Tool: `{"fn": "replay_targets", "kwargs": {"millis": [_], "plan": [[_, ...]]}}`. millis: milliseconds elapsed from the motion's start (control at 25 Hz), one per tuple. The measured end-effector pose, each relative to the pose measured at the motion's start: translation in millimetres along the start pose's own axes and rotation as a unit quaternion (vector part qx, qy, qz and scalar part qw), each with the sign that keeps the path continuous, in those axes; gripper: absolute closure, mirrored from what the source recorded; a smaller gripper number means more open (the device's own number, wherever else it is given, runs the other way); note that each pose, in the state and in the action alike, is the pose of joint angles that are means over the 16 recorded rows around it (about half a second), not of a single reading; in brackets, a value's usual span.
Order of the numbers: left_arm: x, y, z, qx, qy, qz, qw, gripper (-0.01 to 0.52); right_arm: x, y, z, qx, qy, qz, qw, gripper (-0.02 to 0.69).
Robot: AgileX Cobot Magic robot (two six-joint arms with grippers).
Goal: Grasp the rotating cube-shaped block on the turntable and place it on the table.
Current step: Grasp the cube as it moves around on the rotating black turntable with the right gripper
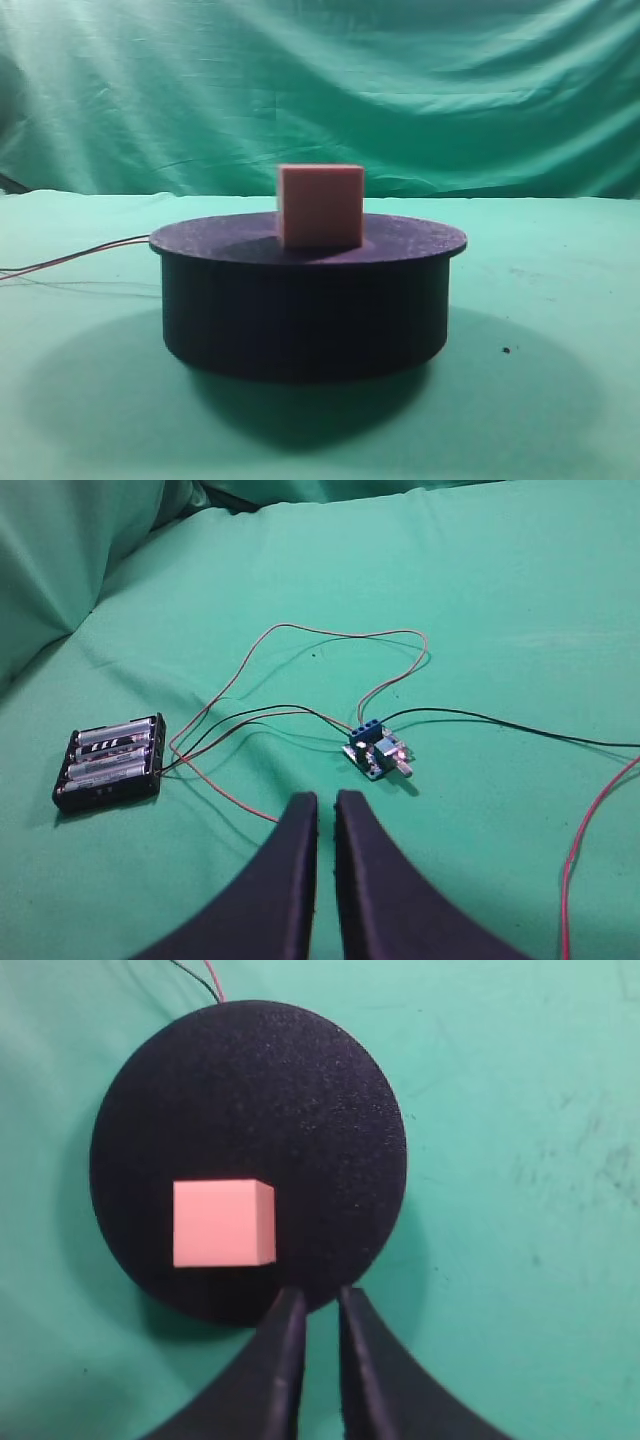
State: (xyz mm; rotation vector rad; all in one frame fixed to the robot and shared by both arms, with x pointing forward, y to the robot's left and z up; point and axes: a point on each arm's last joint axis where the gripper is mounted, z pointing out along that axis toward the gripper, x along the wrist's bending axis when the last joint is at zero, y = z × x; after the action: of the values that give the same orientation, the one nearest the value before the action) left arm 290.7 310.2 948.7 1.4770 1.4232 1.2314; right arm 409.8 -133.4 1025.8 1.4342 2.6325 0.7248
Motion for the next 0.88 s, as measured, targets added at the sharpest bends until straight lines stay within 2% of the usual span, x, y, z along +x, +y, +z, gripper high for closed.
{"fn": "replay_targets", "kwargs": {"millis": [320,480,600,880], "plan": [[0.0,0.0,0.0,0.000,0.000,0.000,1.000,0.514,17.4,28.9,25.6,0.036,0.014,0.009,0.999,0.210],[0.0,0.0,0.0,0.000,0.000,0.000,1.000,0.514,18.8,34.3,39.6,0.055,0.015,0.025,0.998,0.108],[0.0,0.0,0.0,0.000,0.000,0.000,1.000,0.514,17.9,36.3,49.0,0.065,0.010,0.032,0.997,0.106],[0.0,0.0,0.0,0.000,0.000,0.000,1.000,0.514,12.8,40.0,63.2,0.071,-0.015,0.029,0.997,0.269]]}}
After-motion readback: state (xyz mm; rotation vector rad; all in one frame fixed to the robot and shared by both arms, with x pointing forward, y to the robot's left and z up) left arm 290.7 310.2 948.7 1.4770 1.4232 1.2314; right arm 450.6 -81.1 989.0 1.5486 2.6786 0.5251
